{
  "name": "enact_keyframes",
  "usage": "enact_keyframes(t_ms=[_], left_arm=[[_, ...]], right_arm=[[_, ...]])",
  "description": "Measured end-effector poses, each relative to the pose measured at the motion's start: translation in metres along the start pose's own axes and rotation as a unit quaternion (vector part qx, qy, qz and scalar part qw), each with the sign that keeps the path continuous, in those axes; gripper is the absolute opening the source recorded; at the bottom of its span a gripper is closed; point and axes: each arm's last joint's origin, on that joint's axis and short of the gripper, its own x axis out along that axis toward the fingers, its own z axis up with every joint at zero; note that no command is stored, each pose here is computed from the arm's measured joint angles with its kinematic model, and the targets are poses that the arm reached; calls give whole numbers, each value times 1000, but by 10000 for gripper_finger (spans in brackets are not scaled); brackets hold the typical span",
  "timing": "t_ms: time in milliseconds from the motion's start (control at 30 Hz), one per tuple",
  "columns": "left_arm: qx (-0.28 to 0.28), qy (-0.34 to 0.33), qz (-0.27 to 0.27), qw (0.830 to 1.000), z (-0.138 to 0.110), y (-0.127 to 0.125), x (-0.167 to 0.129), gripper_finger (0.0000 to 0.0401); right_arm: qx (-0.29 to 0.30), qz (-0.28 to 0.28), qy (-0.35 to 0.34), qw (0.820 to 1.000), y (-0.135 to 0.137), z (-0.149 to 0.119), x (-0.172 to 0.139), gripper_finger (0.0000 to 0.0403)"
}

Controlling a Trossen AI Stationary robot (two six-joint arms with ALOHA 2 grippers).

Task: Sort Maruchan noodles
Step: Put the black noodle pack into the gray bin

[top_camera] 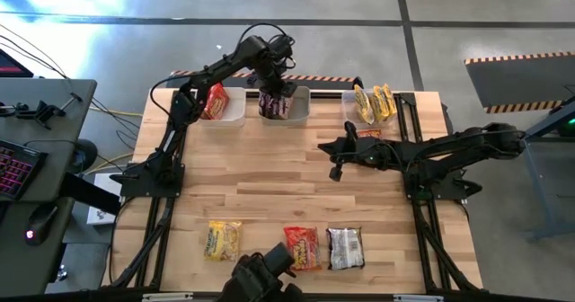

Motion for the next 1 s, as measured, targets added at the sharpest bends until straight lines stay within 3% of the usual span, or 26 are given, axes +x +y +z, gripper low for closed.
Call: enact_keyframes(t_ms=[200,467,600,767,1000], left_arm=[[40,-24,-7,999,4,-4,0,75],[116,-52,-16,992,6,-15,2,29],[182,-59,24,981,0,-27,5,26],[252,-90,105,958,-3,-40,7,66],[226,-98,60,967,3,-33,7,155]], right_arm=[[0,0,0,1000,0,0,0,0],[0,0,0,1000,0,0,0,0],[0,0,0,1000,0,0,0,0],[0,0,0,1000,0,0,0,0],[0,0,0,1000,0,0,0,0]])
